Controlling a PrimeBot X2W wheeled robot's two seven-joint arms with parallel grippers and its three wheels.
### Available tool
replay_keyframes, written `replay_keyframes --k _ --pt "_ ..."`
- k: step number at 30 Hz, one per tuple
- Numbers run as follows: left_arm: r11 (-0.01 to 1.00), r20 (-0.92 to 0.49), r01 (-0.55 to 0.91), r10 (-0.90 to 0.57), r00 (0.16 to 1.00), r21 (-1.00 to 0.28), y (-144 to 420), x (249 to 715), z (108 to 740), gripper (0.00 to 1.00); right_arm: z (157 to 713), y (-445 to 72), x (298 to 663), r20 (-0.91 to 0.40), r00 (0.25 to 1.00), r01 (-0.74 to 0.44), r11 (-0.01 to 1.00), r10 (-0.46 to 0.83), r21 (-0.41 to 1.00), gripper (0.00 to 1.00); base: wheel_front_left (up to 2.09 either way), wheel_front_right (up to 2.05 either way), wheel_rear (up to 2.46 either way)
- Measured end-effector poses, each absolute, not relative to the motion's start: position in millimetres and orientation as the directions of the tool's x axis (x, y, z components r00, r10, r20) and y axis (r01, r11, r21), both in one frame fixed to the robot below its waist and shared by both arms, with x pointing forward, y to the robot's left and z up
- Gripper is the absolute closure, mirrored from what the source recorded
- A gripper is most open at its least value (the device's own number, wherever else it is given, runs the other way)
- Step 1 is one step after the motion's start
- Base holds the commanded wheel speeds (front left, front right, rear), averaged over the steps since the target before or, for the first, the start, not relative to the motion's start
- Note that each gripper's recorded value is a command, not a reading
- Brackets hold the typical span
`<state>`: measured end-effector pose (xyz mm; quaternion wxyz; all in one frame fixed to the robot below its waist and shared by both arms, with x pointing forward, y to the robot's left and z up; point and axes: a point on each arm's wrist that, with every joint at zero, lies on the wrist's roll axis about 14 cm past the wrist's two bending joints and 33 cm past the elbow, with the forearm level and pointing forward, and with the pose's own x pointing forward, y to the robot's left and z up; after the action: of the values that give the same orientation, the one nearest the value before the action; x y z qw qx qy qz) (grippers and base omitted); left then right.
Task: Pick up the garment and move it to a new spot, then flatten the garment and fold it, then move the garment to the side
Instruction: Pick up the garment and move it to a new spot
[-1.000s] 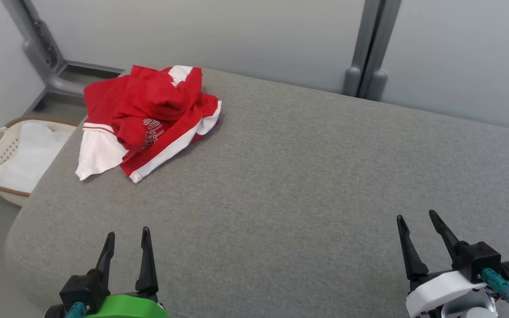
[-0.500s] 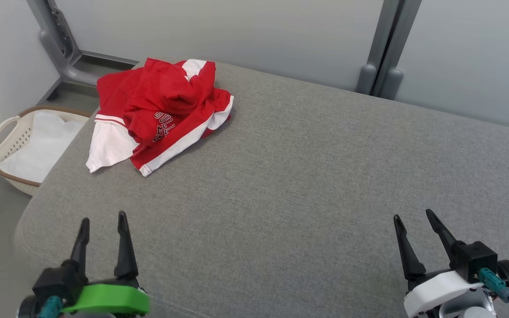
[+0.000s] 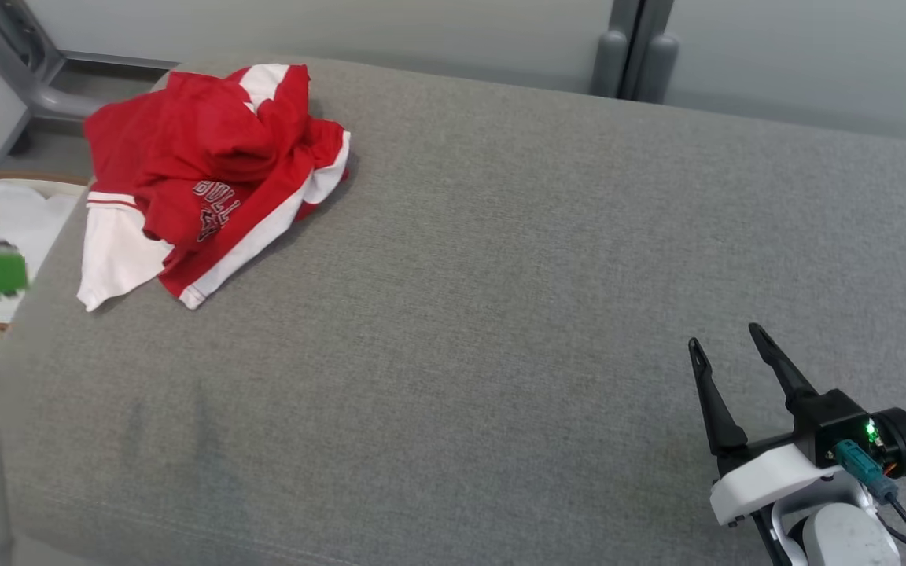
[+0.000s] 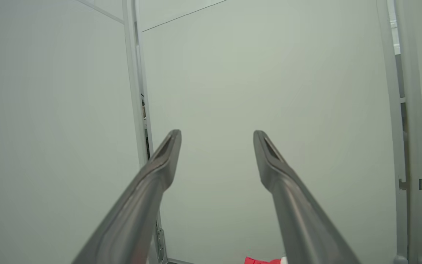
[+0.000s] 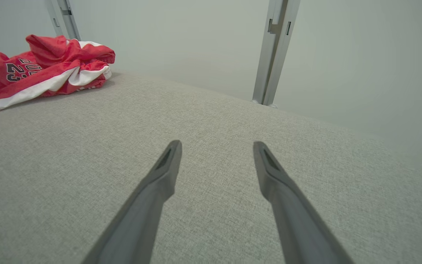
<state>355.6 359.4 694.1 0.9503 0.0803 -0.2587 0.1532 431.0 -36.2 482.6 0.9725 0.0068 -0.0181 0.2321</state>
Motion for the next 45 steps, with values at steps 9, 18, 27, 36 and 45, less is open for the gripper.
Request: replay_keyframes --k 9,18,27,36,45 --pt "0.950 0.320 -0.288 0.237 0.917 0.121 381.1 452.2 671.9 0.00 459.6 -54.2 446.2 -0.006 0.911 -0.413 0.910 0.413 -0.033 0.00 0.00 0.00 0.00" --pt "0.982 -0.163 -0.159 0.174 0.971 0.098 351.3 521.6 528.1 0.00 423.4 -77.9 450.7 -0.091 0.928 -0.366 0.930 0.361 -0.043 0.00 0.00 0.00 0.00" --pt "0.993 -0.435 -0.109 0.120 0.892 0.051 332.7 518.8 436.9 0.00 399.6 -87.0 450.2 -0.148 0.928 -0.350 0.936 0.341 -0.038 0.00 0.00 0.00 0.00" --pt "0.987 -0.535 -0.131 0.162 0.829 0.096 352.0 503.7 414.3 0.15 396.5 -83.8 448.8 -0.156 0.924 -0.358 0.934 0.349 -0.026 0.00 0.00 0.00 0.00" --pt "0.983 -0.498 -0.155 0.182 0.848 0.097 356.3 512.6 424.5 1.00 401.2 -87.6 450.4 -0.145 0.930 -0.344 0.939 0.338 -0.020 0.00 0.00 0.00 0.00"
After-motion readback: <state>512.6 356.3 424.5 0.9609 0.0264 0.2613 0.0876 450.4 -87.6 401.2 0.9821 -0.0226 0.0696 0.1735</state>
